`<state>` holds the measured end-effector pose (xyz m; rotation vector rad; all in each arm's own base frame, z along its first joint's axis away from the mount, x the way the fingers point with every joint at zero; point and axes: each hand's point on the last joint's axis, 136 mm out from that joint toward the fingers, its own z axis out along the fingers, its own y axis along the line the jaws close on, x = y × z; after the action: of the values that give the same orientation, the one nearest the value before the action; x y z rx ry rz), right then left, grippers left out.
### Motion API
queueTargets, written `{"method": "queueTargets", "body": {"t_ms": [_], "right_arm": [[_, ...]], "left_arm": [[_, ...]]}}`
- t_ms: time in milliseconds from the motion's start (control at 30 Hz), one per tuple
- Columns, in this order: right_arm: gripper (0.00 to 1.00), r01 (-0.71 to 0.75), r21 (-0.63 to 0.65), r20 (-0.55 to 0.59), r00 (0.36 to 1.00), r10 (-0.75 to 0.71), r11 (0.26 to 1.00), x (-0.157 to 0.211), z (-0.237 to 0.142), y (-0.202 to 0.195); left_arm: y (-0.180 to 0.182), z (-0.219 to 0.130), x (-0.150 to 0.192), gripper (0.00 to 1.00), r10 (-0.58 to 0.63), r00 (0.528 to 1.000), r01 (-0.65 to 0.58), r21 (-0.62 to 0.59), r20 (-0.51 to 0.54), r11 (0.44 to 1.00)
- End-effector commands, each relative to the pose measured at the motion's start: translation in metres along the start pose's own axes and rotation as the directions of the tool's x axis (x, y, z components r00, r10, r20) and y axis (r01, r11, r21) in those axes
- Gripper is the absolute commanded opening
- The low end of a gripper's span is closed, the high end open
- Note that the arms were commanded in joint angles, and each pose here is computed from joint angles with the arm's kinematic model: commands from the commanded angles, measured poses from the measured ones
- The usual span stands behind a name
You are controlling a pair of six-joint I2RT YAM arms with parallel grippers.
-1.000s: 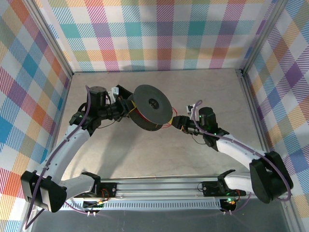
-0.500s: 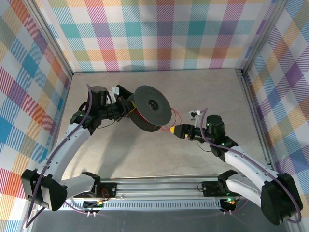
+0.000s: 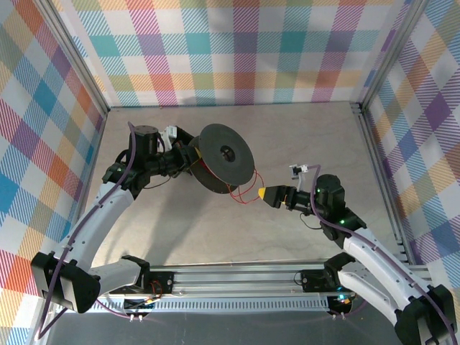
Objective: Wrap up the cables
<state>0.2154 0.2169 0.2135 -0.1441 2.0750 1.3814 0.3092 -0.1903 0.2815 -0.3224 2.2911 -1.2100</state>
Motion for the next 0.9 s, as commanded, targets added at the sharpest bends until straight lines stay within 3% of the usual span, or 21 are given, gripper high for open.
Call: {"method": "queueTargets", "body": {"t_ms": [0,367,767,867], "right_arm": [[0.93,-0.095,0.052,0.004,0.996,0.095,0.994,-0.005,-0.003,-0.009],[0.70,-0.244,-0.023,-0.072,0.968,0.241,0.970,-0.010,0.017,-0.020],[0.55,-0.300,-0.064,-0.168,0.943,0.286,0.952,-0.004,0.049,-0.027],[0.42,-0.307,-0.057,-0.198,0.936,0.290,0.950,0.003,0.058,-0.029]], "left_arm": [[-0.031,-0.017,-0.018,0.00,0.065,0.996,-0.070,0.081,0.069,0.994],[-0.033,-0.020,-0.016,0.00,0.073,0.995,-0.080,0.090,0.074,0.993],[-0.031,-0.018,-0.014,0.00,0.070,0.995,-0.077,0.098,0.068,0.992],[-0.031,-0.016,-0.012,0.00,0.070,0.996,-0.076,0.098,0.062,0.992]]}}
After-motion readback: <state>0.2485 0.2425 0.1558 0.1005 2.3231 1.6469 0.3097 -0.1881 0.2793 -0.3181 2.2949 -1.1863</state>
